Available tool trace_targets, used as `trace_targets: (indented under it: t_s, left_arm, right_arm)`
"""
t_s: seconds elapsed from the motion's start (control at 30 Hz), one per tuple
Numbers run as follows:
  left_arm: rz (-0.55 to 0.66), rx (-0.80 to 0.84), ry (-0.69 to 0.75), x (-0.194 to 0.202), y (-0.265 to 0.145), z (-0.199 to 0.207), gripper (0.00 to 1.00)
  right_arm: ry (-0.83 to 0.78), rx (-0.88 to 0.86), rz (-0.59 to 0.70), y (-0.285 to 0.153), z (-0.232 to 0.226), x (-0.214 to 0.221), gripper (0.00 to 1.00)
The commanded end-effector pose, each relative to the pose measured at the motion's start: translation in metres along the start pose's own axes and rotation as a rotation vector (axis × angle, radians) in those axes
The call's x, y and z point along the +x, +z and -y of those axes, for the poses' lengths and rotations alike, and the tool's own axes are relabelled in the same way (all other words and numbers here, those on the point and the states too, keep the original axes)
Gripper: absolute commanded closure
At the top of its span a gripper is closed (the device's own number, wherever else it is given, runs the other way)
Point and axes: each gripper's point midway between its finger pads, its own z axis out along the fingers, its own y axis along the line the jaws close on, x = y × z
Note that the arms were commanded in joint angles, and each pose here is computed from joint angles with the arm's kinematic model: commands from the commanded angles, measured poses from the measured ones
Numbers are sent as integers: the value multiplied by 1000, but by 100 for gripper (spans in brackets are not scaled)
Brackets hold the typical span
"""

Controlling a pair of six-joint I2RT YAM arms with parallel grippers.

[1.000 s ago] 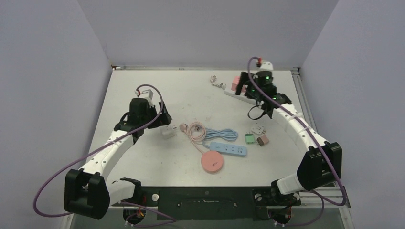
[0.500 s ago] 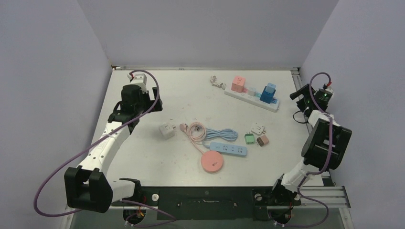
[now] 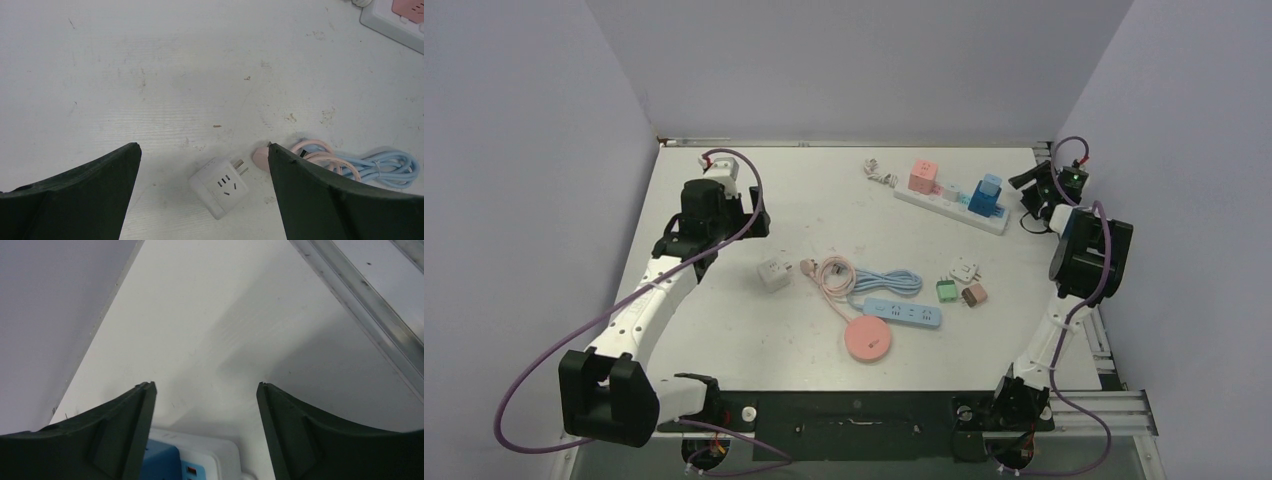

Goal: Pull the plug off the socket
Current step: Place the plug at the center of the board.

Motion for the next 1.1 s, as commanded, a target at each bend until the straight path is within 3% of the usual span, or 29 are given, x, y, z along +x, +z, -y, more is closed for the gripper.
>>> trace_targets:
  t_s: [0.0, 0.2, 0.57, 0.67, 0.9, 1.07]
  left_arm:
    - [67, 48, 16, -19, -6, 12, 4]
    - [67, 65, 21, -18, -7, 16, 4]
    - [57, 99, 23, -16, -7, 26, 3]
    - [58, 104, 22, -15, -7, 27, 3]
    - [66, 133, 10, -16, -9, 36, 3]
    - [67, 241, 26, -8, -12, 64, 2]
  right_arm:
    - [15, -83, -14, 23, -27, 4, 36]
    - [48, -107, -135, 2, -35, 62, 35]
    - [-21, -167, -267, -128, -82, 186, 32]
    - [-75, -142, -238, -162, -89, 210, 30]
    - [-295, -88, -64, -196, -103, 163, 7]
    - [-506, -123, -174, -204, -136, 164, 8]
